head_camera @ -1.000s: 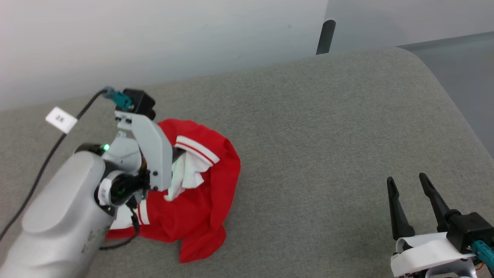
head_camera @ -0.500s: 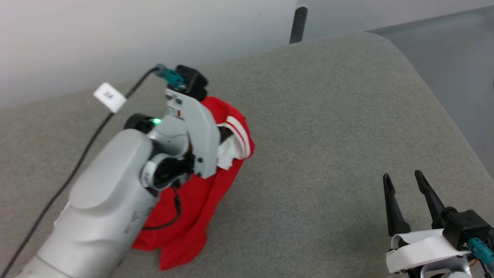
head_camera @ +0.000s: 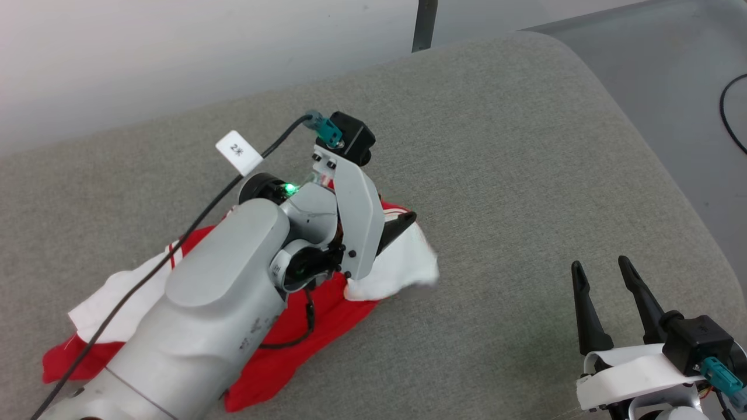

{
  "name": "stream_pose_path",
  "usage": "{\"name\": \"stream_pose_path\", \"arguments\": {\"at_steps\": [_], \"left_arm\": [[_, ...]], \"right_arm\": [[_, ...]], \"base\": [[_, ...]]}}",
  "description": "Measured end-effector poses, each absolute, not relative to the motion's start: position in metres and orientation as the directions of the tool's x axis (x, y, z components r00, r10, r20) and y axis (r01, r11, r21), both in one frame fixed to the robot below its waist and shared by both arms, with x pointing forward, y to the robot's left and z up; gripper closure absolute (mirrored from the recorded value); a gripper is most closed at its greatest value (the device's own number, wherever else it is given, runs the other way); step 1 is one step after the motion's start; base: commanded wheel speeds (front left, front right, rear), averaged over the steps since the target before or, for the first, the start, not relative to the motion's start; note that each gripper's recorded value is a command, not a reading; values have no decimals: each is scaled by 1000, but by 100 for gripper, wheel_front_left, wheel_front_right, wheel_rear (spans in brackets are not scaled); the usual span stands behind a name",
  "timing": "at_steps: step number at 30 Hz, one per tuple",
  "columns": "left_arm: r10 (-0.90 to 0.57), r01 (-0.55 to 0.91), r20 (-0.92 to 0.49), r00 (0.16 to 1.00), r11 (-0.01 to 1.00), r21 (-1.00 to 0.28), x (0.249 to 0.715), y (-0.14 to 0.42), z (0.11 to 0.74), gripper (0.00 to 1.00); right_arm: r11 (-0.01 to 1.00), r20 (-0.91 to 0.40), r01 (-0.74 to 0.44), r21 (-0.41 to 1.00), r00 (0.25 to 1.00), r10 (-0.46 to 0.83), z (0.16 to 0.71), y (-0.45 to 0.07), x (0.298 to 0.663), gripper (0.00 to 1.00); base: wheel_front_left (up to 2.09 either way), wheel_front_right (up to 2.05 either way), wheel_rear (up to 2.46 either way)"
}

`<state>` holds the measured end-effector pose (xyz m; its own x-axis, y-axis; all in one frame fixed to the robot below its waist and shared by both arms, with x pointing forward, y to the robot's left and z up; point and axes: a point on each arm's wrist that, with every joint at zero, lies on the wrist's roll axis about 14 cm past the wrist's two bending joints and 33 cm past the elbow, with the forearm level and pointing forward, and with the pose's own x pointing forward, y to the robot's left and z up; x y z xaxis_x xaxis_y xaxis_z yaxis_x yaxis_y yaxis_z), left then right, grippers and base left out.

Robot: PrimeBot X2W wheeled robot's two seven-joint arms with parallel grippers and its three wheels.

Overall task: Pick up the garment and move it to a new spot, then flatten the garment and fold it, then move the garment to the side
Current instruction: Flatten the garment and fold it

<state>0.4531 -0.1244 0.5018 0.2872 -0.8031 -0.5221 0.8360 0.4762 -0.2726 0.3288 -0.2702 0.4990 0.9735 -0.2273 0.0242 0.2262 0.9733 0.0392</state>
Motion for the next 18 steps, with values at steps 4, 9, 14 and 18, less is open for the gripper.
{"name": "stream_pose_path", "arguments": {"at_steps": [4, 9, 14, 18], "left_arm": [[-812, 838, -502, 299, 475, -268, 455, -123, 510, 0], [-815, 836, -469, 341, 491, -244, 460, -110, 526, 0], [-800, 812, -428, 420, 542, -215, 469, -82, 545, 0], [-764, 768, -407, 501, 609, -197, 476, -47, 553, 0]], "right_arm": [[975, 27, 219, 44, 975, -221, 499, -268, 331, 0], [979, 42, 200, 44, 979, -202, 502, -263, 334, 0], [984, 47, 176, 37, 983, -177, 505, -256, 333, 0], [989, 43, 145, 31, 988, -147, 507, -246, 332, 0]], "base": [[0, 0, 0], [0, 0, 0], [0, 0, 0], [0, 0, 0]]}}
